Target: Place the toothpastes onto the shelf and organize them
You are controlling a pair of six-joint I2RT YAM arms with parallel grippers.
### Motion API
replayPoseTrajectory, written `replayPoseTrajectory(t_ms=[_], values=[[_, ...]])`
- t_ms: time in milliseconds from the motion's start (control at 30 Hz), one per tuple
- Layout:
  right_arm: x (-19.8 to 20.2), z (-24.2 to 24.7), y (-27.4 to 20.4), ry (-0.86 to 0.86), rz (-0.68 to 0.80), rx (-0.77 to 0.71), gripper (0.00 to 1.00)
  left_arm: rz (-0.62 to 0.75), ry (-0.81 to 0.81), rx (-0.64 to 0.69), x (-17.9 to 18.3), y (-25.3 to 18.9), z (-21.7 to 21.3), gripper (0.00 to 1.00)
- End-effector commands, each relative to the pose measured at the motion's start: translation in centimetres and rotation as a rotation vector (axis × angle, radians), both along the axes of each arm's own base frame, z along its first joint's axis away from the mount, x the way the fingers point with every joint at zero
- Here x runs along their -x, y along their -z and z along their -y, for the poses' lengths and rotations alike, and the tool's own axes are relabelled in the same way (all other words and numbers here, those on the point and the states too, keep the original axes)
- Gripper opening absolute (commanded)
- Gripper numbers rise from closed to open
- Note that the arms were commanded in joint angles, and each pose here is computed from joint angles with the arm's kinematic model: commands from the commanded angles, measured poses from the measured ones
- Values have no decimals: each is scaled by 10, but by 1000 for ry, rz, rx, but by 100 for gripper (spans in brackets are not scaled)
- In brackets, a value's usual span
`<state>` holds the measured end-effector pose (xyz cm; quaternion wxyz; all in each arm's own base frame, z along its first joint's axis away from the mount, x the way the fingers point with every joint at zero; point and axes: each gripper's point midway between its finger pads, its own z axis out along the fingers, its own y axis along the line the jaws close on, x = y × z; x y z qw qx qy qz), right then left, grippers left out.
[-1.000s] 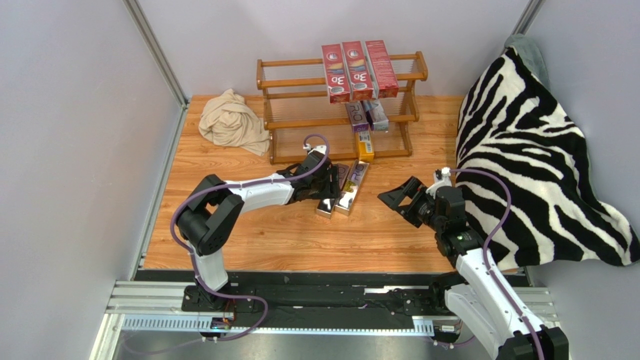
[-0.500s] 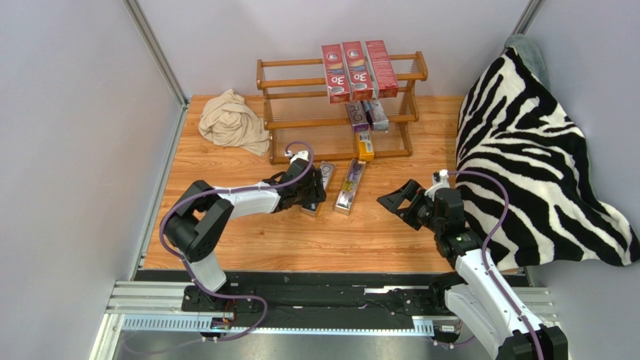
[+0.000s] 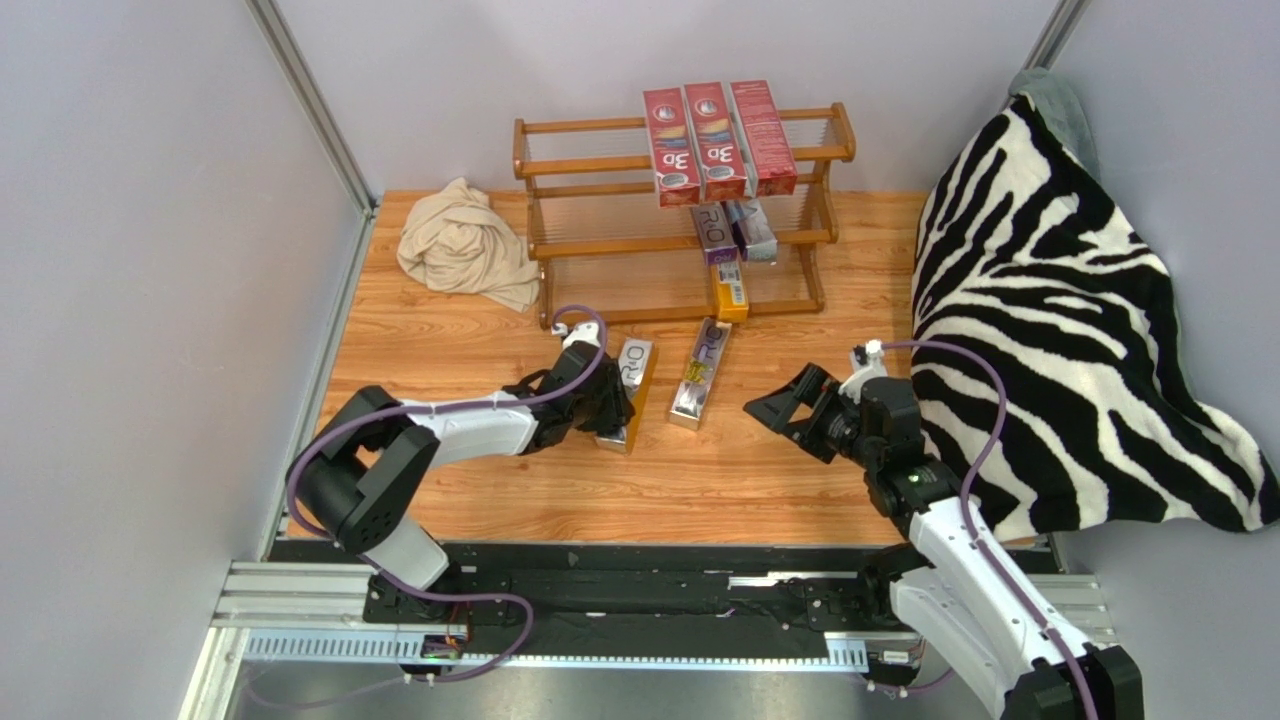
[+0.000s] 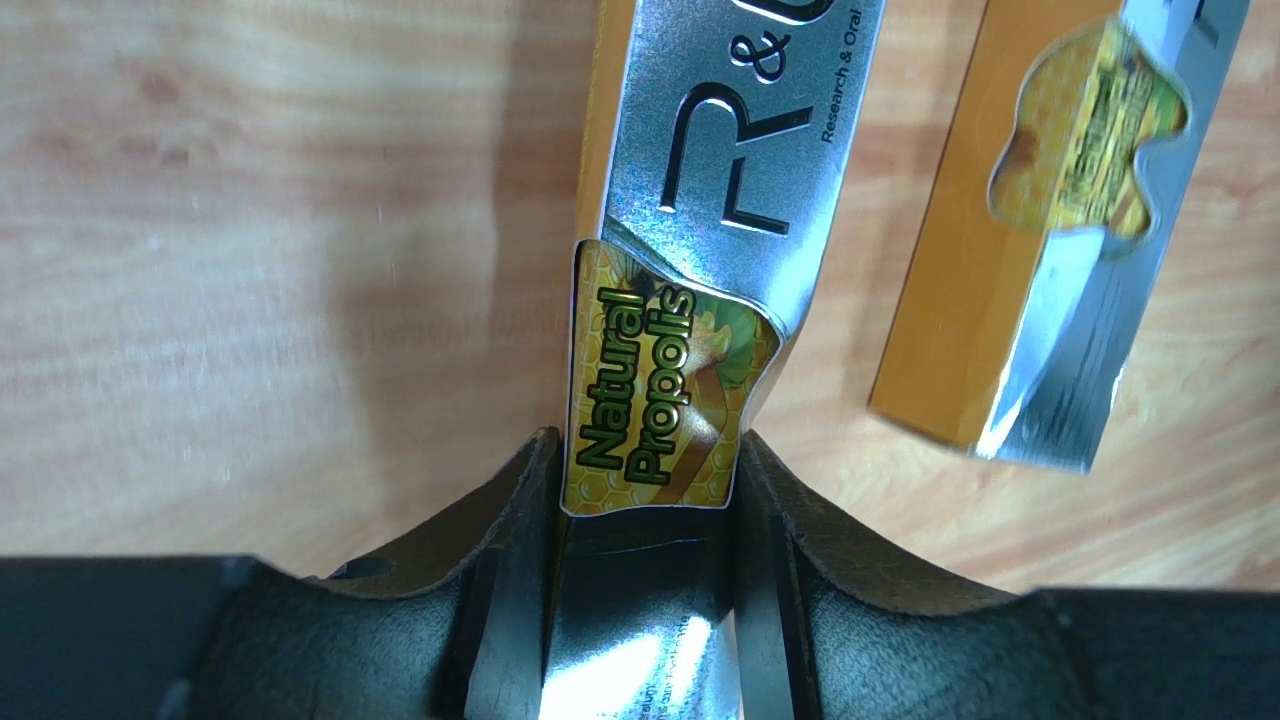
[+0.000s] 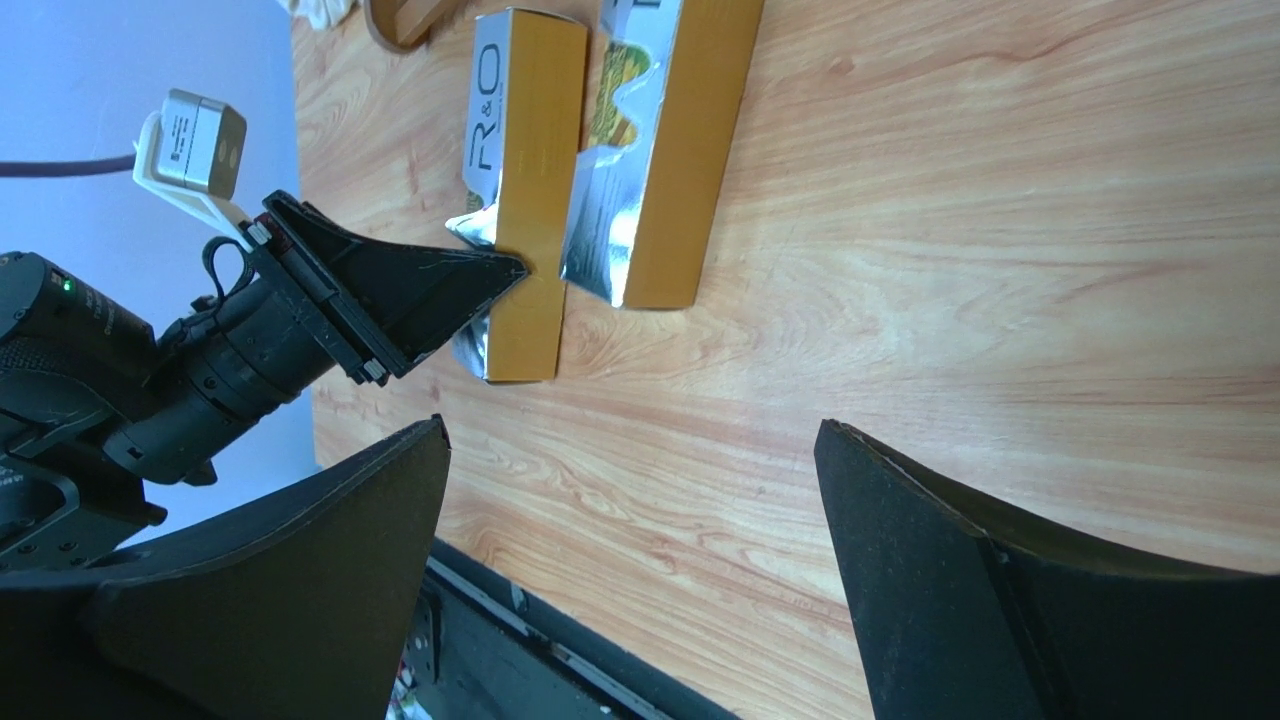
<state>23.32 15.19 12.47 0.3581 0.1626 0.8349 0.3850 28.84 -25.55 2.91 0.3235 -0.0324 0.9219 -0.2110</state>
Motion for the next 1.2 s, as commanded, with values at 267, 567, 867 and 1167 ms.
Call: replayPoseTrajectory(t_ms=[267, 567, 867, 1167], values=[[20, -78, -17, -179, 35, -146, 98, 89, 111, 50, 64, -76, 6, 44], [22, -129, -48, -285, 89, -249, 98, 130, 184, 96, 104, -118, 6, 45], [21, -156, -65, -324, 88, -288, 97, 153, 212, 94, 113, -130, 13, 45], [17, -160, -40, -299, 7, -279, 94, 163, 214, 145, 124, -146, 10, 46]])
